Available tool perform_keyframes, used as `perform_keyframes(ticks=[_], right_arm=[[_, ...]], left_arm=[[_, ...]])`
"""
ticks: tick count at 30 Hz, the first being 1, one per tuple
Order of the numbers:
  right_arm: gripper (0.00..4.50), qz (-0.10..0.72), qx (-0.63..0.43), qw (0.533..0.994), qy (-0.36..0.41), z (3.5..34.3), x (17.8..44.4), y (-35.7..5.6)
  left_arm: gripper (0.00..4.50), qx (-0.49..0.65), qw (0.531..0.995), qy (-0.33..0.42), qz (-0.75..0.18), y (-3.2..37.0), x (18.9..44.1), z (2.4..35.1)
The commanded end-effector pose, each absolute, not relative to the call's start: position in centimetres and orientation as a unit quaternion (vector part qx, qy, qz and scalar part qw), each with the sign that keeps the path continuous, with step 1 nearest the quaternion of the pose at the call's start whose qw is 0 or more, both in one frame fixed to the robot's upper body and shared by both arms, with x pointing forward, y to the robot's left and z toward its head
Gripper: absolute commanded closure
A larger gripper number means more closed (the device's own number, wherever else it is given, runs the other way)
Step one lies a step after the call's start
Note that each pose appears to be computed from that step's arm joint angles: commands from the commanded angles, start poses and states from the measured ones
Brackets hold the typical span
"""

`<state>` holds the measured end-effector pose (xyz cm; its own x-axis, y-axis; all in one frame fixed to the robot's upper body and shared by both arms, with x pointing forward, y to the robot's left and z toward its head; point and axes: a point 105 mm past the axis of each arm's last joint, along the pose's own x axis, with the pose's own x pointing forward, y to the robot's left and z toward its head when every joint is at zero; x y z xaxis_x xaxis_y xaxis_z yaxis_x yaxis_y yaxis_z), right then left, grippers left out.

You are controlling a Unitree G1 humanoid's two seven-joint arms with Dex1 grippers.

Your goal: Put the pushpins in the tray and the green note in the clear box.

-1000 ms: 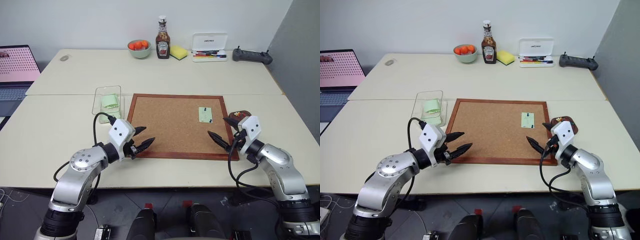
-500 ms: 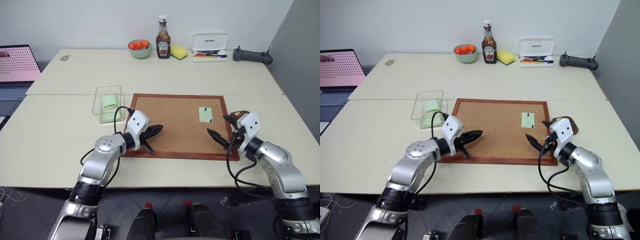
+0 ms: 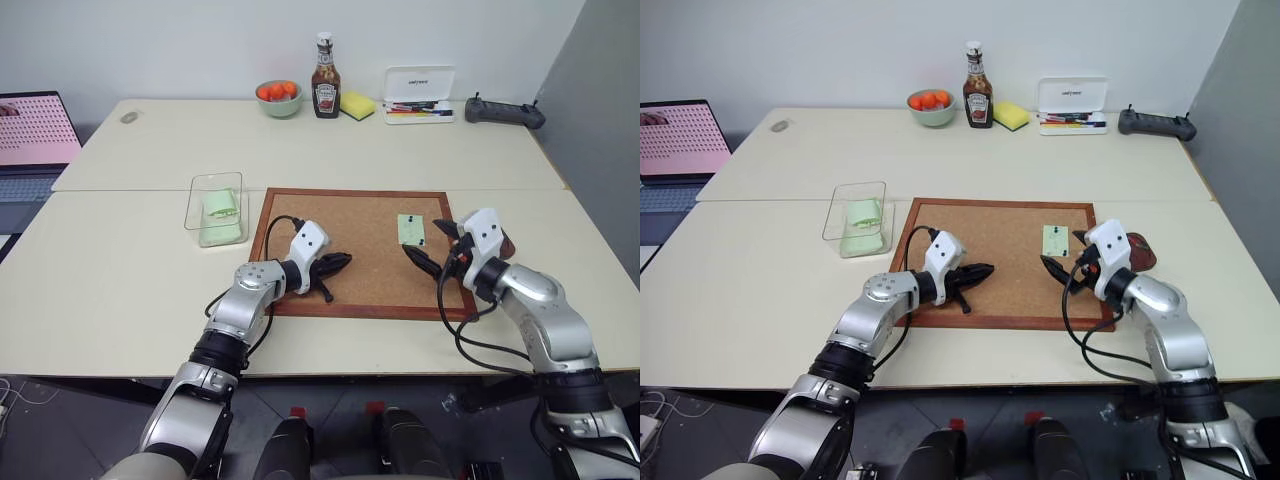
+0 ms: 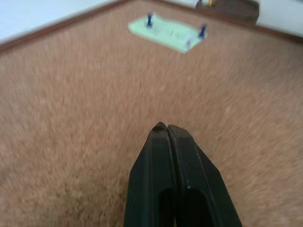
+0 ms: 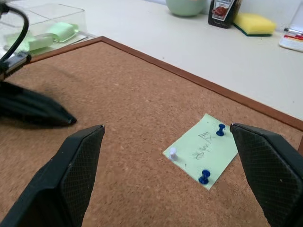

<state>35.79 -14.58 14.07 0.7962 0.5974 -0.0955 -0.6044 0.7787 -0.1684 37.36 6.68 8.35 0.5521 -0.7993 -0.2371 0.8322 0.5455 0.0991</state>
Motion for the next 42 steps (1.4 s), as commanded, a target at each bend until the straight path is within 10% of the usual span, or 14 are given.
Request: perform_keyframes(ticks=[1, 9, 32, 42], right_arm=[[0.00, 0.304, -0.093, 0.947, 0.036, 14.9, 37.6, -14.8], [0.00, 0.286, -0.102, 0.950, 0.072, 14.7, 41.9, -14.5], [4.43, 0.242, -0.123, 0.959, 0.080, 13.4, 45.0, -15.0], [4.49, 0.256, -0.118, 0.959, 0.036, 15.8, 45.0, -14.3]], left_arm=[[4.47, 0.108, 0.869, 0.100, -0.473, 6.6, 37.2, 6.9], [4.47, 0.108, 0.865, 0.095, -0.480, 6.0, 36.9, 6.8], [4.50, 0.112, 0.867, 0.097, -0.475, 6.0, 36.7, 6.6], [4.50, 0.124, 0.869, 0.122, -0.464, 6.3, 36.8, 5.5]])
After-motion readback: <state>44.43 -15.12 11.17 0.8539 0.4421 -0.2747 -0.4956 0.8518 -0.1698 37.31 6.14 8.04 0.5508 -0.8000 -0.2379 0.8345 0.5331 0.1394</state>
